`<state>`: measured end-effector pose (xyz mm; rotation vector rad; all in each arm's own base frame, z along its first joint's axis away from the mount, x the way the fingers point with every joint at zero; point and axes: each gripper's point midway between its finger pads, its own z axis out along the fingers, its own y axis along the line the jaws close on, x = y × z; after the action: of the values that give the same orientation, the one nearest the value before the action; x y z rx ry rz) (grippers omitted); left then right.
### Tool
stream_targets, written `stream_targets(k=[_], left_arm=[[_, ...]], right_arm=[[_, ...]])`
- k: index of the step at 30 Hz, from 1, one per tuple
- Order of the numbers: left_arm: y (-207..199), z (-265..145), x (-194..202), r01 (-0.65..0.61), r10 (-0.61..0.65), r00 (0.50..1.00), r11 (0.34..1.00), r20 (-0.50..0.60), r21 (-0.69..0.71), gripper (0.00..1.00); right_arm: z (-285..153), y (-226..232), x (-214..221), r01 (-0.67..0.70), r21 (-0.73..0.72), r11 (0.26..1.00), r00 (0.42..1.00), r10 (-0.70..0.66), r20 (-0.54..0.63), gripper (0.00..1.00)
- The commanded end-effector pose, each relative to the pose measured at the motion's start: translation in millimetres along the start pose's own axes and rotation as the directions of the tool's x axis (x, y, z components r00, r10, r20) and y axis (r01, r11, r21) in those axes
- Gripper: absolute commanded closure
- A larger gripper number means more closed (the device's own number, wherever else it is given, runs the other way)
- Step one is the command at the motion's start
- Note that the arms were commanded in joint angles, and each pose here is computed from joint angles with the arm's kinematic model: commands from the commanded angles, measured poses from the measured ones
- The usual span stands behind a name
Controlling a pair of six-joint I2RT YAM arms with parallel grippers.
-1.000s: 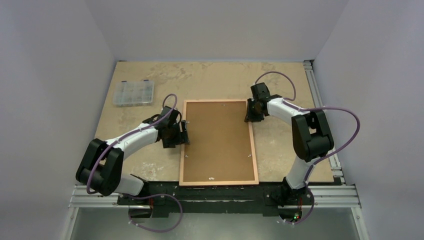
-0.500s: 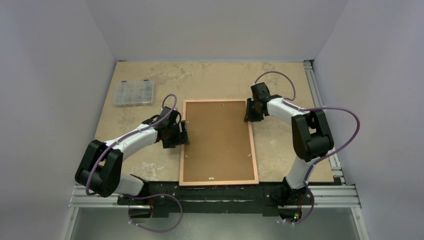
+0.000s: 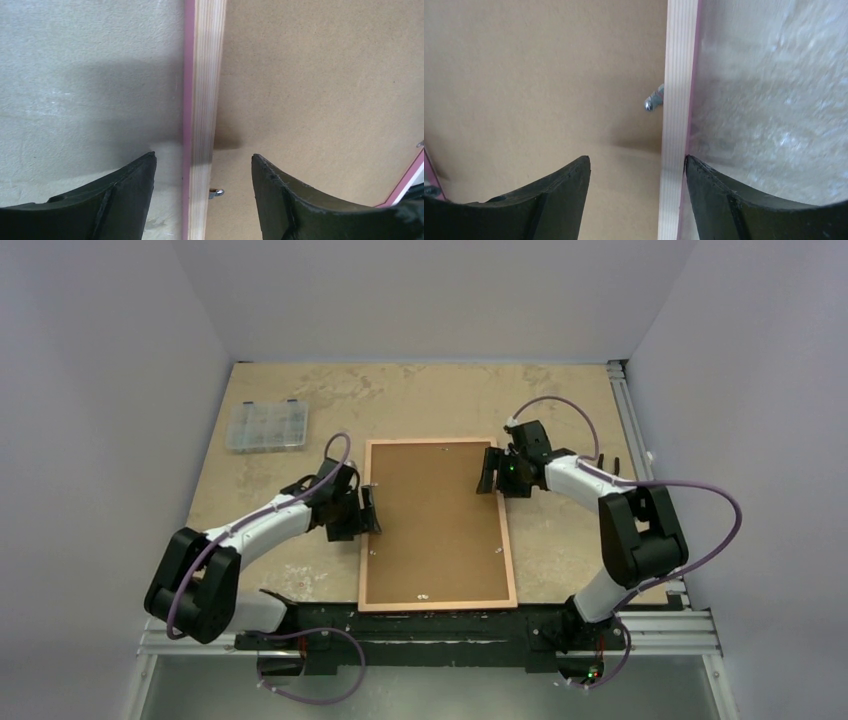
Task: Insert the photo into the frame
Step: Adjust the photo frame at the center of the board.
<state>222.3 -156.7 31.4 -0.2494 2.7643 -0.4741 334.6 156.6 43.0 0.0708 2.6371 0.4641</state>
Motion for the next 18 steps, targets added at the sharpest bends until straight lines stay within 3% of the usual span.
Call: stream_targets(k=[1,18], left_arm=[[-20,5,-1,0.025,-0.022,0.999,0.997,-0.043,0.072,0.32],[-121,33,-115,-0.033,0.036,0.999,0.977,-0.009,0.213,0.34]], right_arm=[[-8,11,22,-0.045,-0.086,0.995,0.999,0.042,-0.029,0.32],[-49,23,95,-0.167,-0.238,0.957,0.984,0.148,-0.094,0.33]])
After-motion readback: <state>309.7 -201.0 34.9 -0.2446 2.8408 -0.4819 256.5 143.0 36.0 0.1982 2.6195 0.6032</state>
